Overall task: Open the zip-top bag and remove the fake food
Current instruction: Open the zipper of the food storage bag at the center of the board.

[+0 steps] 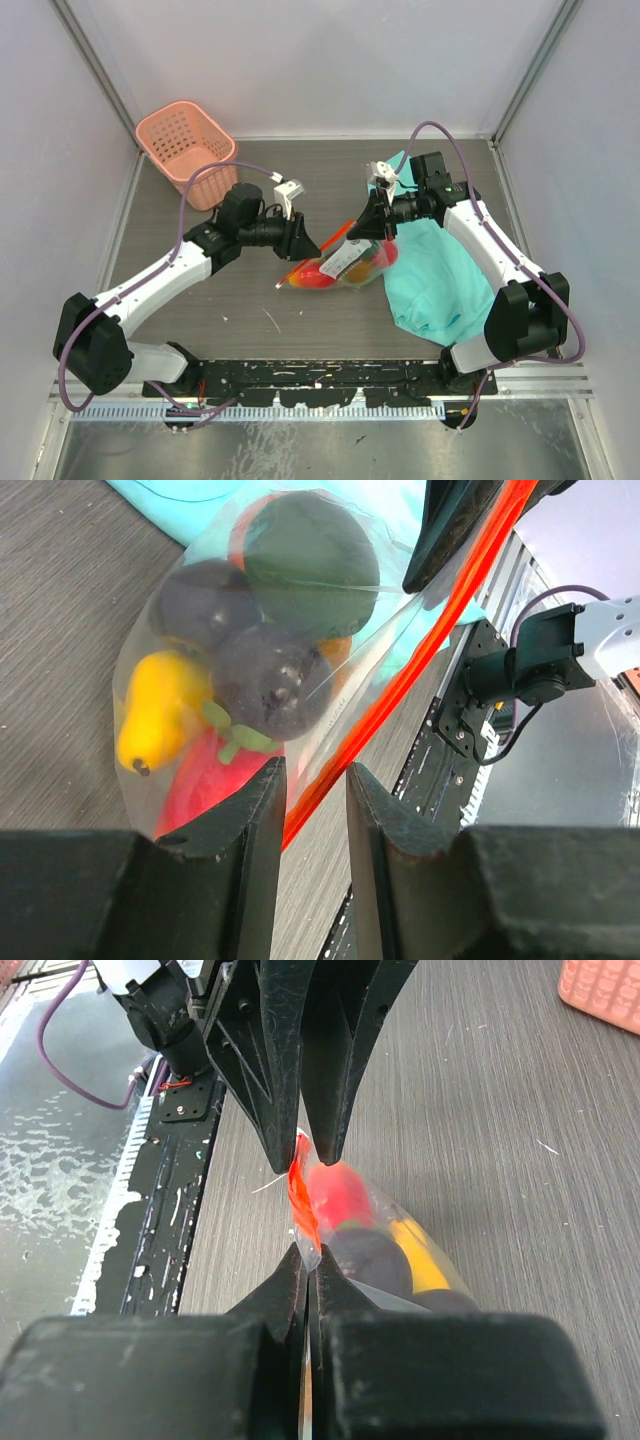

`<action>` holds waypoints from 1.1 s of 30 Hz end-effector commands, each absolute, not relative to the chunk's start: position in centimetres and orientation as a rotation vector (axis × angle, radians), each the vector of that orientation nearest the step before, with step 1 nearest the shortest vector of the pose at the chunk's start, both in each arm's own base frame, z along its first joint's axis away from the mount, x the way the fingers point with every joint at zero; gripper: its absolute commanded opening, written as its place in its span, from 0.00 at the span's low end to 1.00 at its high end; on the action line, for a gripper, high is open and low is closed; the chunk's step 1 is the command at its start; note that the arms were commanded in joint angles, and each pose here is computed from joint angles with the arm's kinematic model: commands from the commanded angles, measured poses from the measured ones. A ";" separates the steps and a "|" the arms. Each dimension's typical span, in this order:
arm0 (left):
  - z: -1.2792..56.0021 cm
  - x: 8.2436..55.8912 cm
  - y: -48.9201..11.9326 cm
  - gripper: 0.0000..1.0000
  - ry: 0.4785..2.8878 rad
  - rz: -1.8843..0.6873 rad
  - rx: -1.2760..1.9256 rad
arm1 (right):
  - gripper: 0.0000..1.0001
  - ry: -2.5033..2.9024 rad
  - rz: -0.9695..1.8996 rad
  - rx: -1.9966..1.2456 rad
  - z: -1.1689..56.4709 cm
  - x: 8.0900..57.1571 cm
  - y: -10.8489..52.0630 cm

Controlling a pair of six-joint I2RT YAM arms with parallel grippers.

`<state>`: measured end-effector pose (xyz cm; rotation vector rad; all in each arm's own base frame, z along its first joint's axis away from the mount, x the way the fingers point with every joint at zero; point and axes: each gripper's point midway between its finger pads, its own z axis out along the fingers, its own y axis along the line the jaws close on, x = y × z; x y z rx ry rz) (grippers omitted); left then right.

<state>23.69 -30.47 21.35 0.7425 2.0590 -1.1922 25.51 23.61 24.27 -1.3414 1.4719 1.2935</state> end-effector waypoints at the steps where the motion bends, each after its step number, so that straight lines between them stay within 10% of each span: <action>1: 23.0 24.2 -30.6 0.30 2.000 -1.176 0.734 | 0.01 1.395 1.276 -1.369 26.1 25.7 24.0; 33: 24.5 25.4 -29.9 0.39 1.958 -1.254 0.622 | 0.01 1.403 1.288 -1.382 25.7 25.5 24.3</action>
